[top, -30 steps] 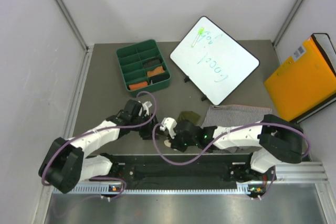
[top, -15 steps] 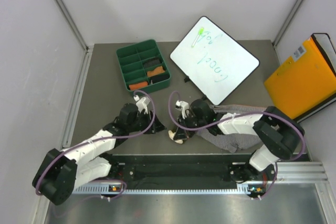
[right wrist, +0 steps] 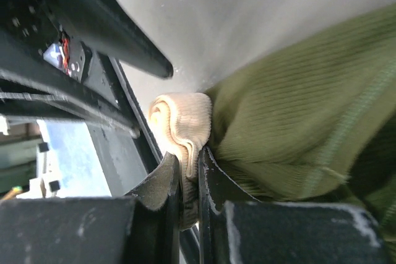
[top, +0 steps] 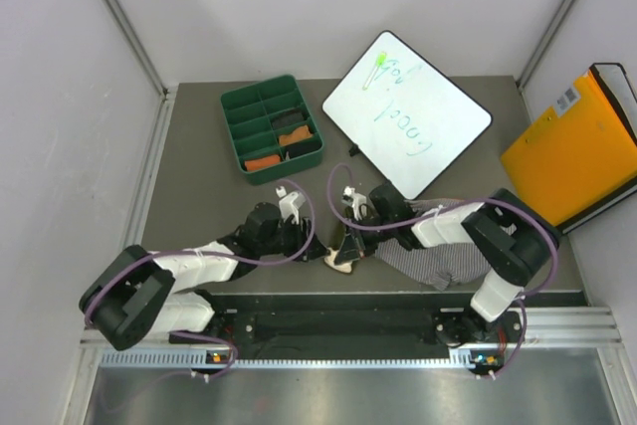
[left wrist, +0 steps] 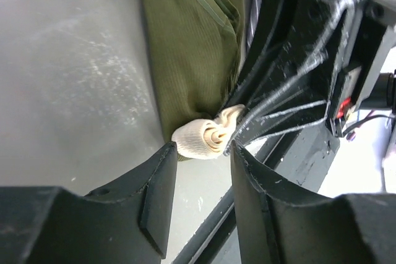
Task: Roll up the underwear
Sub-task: Roll the underwear to the center of the board.
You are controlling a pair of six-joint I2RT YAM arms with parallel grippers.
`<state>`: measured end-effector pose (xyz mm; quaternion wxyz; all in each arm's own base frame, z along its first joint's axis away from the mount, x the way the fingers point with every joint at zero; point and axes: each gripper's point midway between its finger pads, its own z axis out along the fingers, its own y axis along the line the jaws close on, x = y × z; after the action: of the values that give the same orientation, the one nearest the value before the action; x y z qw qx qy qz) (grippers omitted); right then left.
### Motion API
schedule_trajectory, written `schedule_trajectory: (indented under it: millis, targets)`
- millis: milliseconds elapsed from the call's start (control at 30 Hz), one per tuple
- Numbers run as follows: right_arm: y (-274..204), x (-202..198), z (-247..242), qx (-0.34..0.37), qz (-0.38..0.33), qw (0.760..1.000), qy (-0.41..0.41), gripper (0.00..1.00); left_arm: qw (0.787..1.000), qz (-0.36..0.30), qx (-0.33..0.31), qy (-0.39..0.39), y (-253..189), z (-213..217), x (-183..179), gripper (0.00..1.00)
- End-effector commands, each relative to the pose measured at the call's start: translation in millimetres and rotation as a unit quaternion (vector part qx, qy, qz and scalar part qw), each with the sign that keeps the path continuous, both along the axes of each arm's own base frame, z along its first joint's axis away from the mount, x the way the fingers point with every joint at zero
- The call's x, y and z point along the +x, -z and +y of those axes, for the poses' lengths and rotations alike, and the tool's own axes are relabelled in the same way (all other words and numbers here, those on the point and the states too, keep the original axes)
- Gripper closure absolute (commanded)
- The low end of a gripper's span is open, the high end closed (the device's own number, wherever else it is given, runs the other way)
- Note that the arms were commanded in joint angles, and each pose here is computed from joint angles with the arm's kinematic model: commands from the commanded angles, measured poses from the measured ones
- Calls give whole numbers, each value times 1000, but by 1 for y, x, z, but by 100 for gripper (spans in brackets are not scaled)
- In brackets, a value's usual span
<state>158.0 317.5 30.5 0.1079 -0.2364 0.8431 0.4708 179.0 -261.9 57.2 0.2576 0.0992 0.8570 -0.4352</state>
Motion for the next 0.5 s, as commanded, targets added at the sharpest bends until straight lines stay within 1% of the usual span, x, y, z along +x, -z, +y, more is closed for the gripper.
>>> schedule_trajectory:
  millis: [0,167,267,300,333,367,433,467]
  targets:
    - [11,5,-6,-5,16,1000,16,100,999,-39,-24,10,-6,-12,5,56]
    - [15,5,-8,-11,23,1000,18,100,999,-31,-13,6,6,-15,7,57]
    - [16,6,-10,-18,23,999,21,100,1000,-17,-2,-10,17,-17,12,65]
    - [15,6,-10,-19,22,999,22,97,1000,-7,9,-15,23,-16,13,71]
    - [13,8,-10,-18,16,999,24,94,999,8,22,-28,30,-13,15,74]
    - [11,9,-11,-20,12,999,26,88,998,13,36,-41,37,-12,20,76]
    - [6,12,-12,-25,4,999,32,79,996,34,63,-47,51,-7,19,79]
    - [5,15,-14,-31,-3,999,37,68,996,34,67,-51,52,-8,22,80]
